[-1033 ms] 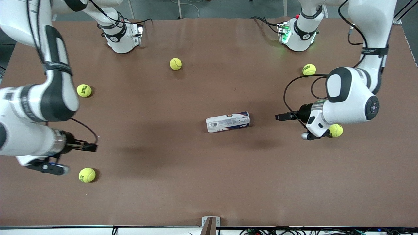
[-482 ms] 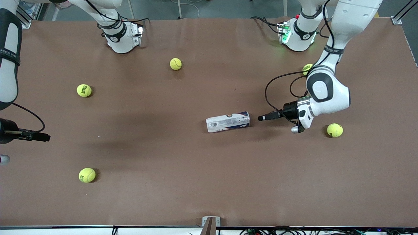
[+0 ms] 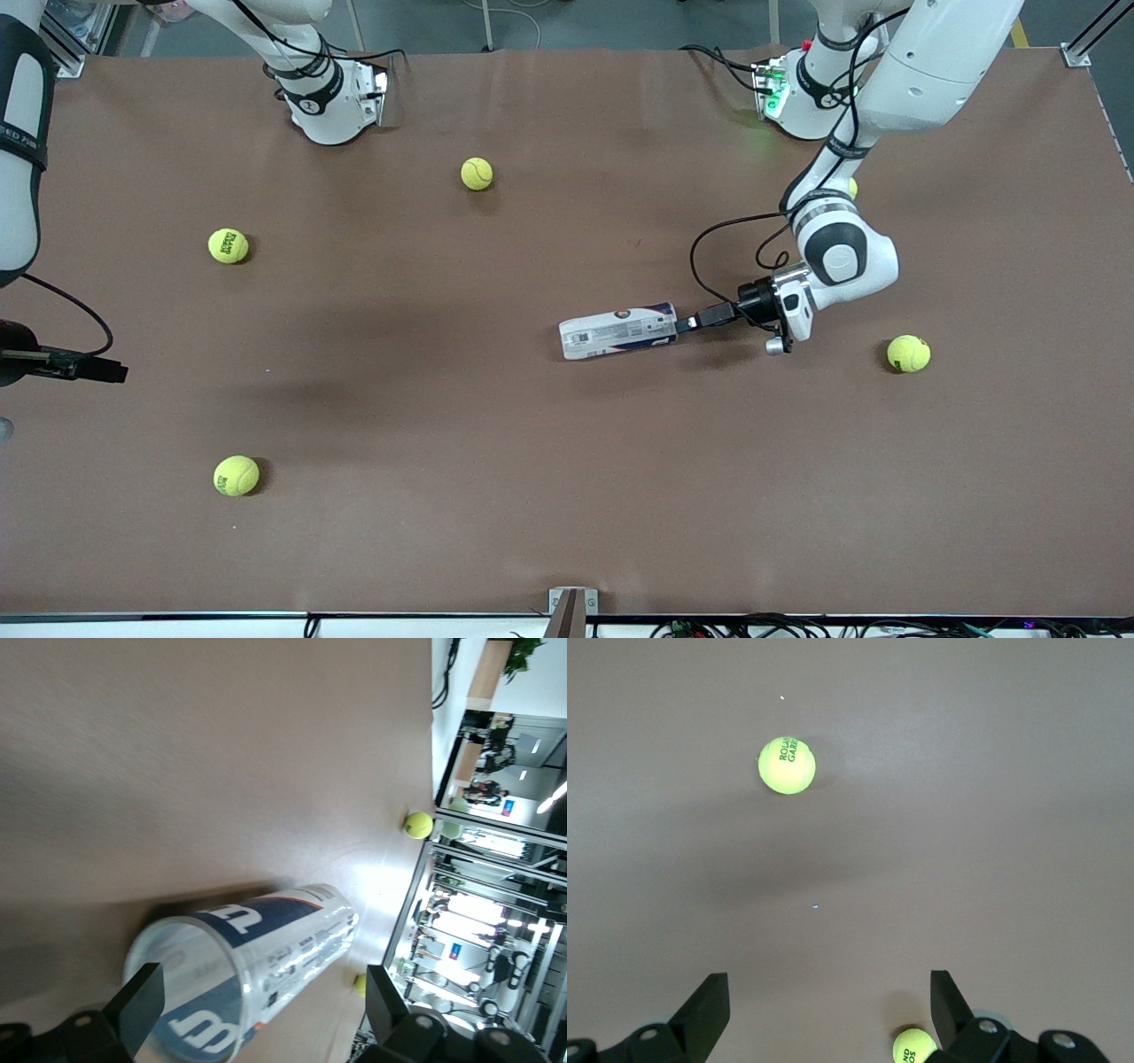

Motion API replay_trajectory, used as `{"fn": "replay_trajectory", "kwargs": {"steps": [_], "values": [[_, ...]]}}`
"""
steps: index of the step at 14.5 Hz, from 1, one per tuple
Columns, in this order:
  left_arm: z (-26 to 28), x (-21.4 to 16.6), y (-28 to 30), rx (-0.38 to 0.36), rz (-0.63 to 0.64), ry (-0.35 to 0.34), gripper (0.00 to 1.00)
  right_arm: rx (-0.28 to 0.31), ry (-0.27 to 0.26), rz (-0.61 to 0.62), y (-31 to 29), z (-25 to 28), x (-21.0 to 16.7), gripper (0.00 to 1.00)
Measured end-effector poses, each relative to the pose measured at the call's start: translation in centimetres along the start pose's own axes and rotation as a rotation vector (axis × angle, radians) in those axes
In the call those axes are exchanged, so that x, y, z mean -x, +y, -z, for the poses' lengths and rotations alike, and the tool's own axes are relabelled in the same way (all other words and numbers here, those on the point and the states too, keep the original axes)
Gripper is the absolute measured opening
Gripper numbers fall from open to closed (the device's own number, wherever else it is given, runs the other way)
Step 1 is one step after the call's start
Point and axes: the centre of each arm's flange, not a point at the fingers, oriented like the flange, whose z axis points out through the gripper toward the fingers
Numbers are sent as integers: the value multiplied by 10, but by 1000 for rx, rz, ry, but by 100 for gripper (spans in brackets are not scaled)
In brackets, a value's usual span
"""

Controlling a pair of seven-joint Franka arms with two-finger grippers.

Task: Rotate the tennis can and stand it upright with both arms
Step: 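Grasp the can's closed end with the left gripper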

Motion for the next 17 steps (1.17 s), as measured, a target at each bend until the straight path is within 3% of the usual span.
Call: {"fn": "replay_trajectory", "kwargs": {"steps": [4,6,8,14,17], "values": [[-18,11,4,54,-18,19,95,-8,-17,50,9,19,14,100],[-23,13,-1,66,-28,26,73,-9,-39,74,9,26,22,100],[-29,15,-6,87,-35,33,69,-9,-37,75,10,33,26,100],[-33,11,-4,104,-63,41,8,-7,-45,32,-8,57,47,100],[-29,-3,19,140,-91,61,6,-5,-42,27,-18,68,57,100]]}}
